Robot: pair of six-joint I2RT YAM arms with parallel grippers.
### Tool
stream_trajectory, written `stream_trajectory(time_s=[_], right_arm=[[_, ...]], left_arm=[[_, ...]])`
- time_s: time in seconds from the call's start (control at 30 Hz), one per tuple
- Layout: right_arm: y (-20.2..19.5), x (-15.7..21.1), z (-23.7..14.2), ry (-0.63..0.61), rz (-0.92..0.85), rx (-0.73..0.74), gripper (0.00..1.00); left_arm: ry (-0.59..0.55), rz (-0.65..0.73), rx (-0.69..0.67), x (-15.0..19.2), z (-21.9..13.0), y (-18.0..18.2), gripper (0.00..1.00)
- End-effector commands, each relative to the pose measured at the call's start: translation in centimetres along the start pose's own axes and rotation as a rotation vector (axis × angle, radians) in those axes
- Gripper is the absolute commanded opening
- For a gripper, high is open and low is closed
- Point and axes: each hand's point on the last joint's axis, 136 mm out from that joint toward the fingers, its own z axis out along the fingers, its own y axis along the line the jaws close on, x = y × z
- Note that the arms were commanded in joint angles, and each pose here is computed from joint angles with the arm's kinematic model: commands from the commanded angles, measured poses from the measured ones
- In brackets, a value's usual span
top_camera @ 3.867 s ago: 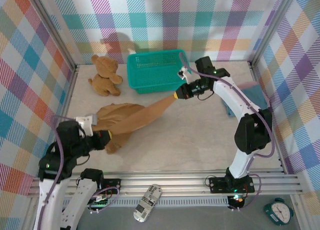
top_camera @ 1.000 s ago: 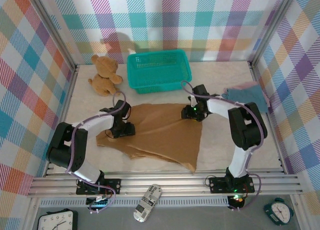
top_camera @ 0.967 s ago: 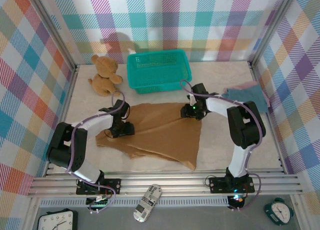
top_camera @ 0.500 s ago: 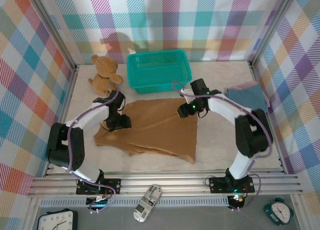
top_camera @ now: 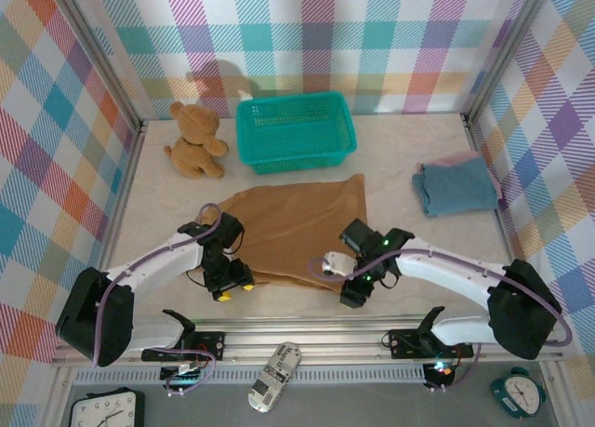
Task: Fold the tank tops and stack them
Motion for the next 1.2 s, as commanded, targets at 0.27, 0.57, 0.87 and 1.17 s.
stream_trajectory(time_s=[0.27, 0.57, 0.87, 1.17], right_arm=[[-2.3, 3.1, 2.9, 0.206, -0.049, 0.227, 0.49], [-3.0, 2.4, 4.0, 0.225, -0.022, 0.267, 0.23], [-0.5, 2.0, 1.7, 0.183, -0.064, 0.170, 0.06], [2.0, 0.5, -0.5, 0.106, -0.079, 0.022, 0.04]], left_arm=[[0.033, -0.074, 0.016, -0.2, 3.0, -0.2, 0.32], [0.017, -0.023, -0.065, -0.4, 1.9, 0.8, 0.06], [-0.025, 0.036, -0.124, -0.7, -0.8, 1.3, 0.00], [-0.052, 0.006, -0.060, 0.4, -2.9, 0.8, 0.00]])
